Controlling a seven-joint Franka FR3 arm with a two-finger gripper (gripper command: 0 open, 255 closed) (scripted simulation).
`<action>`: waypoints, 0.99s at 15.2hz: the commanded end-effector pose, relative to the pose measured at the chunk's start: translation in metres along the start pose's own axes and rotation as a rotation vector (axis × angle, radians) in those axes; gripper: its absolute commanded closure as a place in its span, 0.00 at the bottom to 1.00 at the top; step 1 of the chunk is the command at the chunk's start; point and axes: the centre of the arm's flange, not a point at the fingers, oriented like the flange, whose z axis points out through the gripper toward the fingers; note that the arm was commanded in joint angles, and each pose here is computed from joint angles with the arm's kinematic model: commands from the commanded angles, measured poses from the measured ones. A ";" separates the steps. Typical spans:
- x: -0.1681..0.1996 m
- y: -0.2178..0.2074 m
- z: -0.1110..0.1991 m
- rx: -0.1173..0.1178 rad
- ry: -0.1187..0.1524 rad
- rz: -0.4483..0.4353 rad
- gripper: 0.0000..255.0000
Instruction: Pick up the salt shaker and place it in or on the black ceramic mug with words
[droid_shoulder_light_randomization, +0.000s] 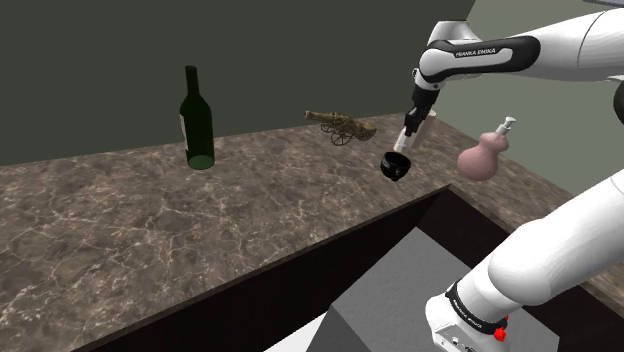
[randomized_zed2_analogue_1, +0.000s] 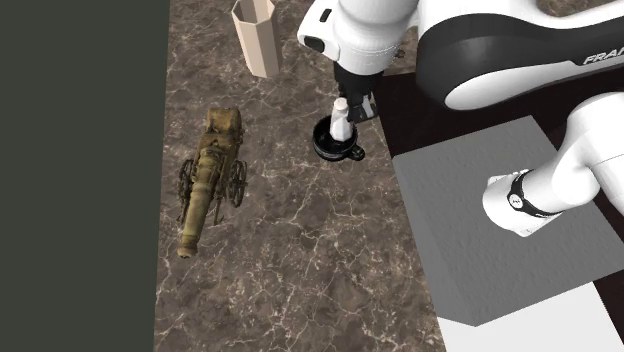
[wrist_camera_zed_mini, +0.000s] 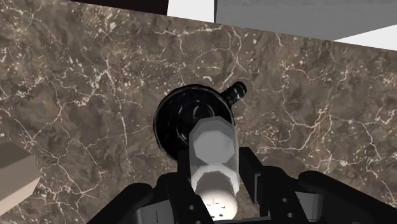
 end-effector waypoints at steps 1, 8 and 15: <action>0.001 -0.001 0.011 0.000 0.001 0.000 1.00; 0.002 -0.003 0.028 0.000 0.001 0.000 1.00; 0.002 -0.003 0.028 0.000 0.001 0.000 0.00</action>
